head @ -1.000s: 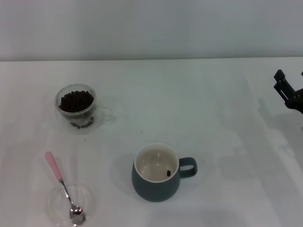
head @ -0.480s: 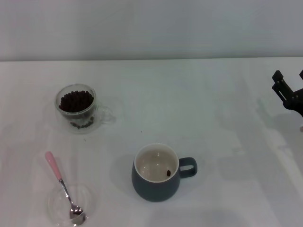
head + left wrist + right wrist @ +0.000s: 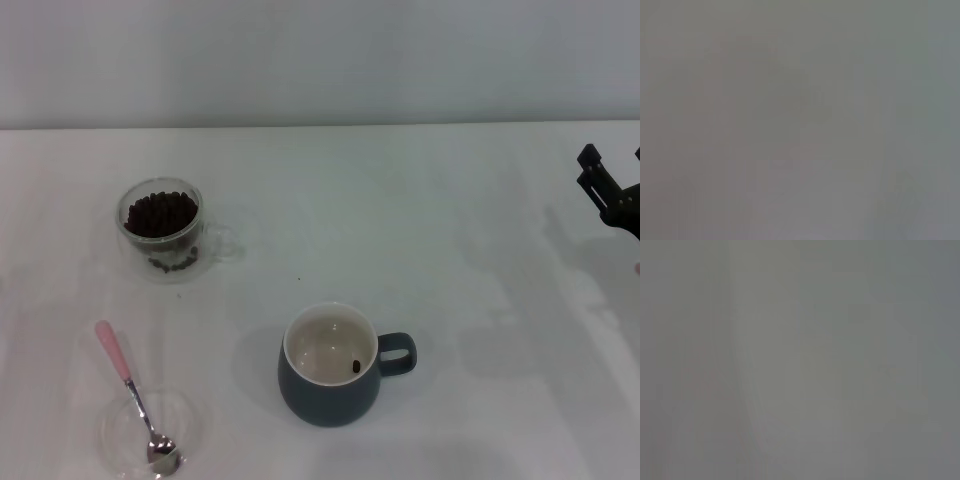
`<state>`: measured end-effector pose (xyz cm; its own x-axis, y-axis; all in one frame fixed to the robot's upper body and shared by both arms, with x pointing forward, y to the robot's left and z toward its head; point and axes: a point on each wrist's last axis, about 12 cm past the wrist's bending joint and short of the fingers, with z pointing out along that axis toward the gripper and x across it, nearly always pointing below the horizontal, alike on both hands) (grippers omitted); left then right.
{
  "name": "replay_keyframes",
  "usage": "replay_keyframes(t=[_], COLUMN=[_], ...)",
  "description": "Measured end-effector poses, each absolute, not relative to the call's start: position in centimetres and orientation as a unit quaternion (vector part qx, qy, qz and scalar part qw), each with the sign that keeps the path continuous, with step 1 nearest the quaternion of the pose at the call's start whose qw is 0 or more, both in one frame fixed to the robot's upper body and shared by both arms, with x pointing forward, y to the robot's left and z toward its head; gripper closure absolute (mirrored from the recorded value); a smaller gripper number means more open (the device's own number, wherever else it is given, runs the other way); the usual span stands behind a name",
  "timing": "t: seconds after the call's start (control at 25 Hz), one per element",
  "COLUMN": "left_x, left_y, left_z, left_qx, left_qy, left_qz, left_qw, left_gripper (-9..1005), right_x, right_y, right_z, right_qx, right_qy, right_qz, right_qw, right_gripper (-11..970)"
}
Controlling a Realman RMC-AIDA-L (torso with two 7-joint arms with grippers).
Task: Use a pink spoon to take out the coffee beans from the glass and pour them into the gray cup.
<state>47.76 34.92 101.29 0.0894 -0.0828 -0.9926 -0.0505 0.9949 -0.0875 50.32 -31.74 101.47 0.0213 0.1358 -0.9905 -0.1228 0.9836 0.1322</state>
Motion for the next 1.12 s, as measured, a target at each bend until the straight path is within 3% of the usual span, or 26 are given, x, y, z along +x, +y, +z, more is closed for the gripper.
replay_keyframes(t=[1.12], left_x=[47.48], left_y=[34.19], left_z=[100.97], left_qx=[-0.064], left_qy=[0.675], left_qz=[-0.026], left_qw=[0.734], left_gripper=[208], right_x=[50.92], right_y=[-31.77], right_z=[101.09], right_qx=[0.002], right_qy=[0.711], right_qz=[0.079], right_qw=[0.699], right_gripper=[142])
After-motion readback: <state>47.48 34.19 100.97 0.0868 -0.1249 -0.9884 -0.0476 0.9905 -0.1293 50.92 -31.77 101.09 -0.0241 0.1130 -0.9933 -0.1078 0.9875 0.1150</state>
